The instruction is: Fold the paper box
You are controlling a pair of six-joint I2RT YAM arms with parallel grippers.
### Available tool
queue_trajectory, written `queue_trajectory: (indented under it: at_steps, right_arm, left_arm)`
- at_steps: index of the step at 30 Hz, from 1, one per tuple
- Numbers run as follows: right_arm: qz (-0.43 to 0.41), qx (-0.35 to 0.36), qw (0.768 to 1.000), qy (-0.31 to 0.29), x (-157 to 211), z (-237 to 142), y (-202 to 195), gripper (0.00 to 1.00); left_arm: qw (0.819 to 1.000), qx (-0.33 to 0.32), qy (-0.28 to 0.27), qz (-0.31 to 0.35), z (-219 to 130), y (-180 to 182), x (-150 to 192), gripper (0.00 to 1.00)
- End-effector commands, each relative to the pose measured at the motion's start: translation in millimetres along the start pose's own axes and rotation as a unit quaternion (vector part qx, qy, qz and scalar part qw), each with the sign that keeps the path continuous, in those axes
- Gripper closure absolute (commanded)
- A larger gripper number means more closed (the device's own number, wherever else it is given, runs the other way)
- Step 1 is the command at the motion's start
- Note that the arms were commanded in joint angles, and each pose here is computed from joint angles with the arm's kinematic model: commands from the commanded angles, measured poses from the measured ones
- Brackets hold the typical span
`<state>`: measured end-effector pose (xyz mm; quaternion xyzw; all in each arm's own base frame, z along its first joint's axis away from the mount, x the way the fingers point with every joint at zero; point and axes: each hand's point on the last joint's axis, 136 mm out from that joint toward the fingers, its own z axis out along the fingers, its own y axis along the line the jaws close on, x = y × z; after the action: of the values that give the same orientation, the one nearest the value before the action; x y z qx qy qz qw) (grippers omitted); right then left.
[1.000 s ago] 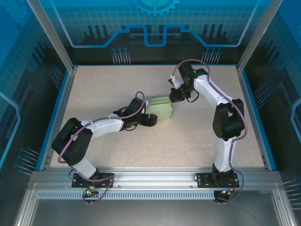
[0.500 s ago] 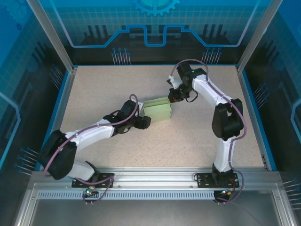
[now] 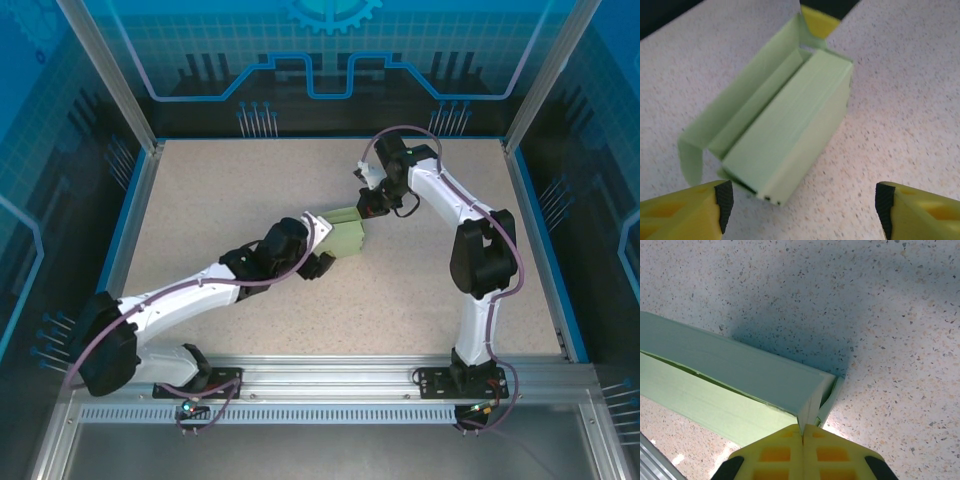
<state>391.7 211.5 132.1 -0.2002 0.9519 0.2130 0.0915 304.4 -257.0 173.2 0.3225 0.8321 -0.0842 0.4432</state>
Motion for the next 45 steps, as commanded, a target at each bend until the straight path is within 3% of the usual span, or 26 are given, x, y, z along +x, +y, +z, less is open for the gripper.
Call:
queue_trajectory:
  at_steps: [1, 7, 13, 21, 34, 45]
  right_arm:
    - [-0.009, -0.006, 1.0, 0.017, 5.7, 4.9, 7.2, 1.0]
    - [-0.01, -0.006, 1.0, 0.017, 6.6, 5.3, 6.9, 1.0]
    - [-0.012, -0.006, 1.0, 0.02, 7.2, 6.1, 6.6, 1.0]
    - [-0.014, -0.005, 1.0, 0.018, 6.0, 5.3, 5.7, 1.0]
    - [-0.014, -0.003, 1.0, 0.018, 6.2, 4.7, 5.4, 1.0]
    - [-0.013, -0.003, 1.0, 0.018, 8.1, 4.8, 5.4, 1.0]
  left_arm:
    - [0.997, -0.016, -0.03, 0.074, 0.8, 8.1, -31.2, 0.18]
    - [0.995, 0.008, -0.007, 0.095, 15.9, 29.8, -37.6, 0.1]
    - [0.992, 0.079, 0.013, 0.094, 25.2, 35.5, -41.4, 0.02]
    - [0.985, 0.146, 0.058, 0.065, 39.0, 41.7, -24.6, 0.01]
    - [0.976, 0.185, 0.108, 0.034, 64.8, 51.9, -5.5, 0.01]
    - [0.969, 0.218, 0.11, 0.041, 74.8, 40.0, 7.6, 0.01]
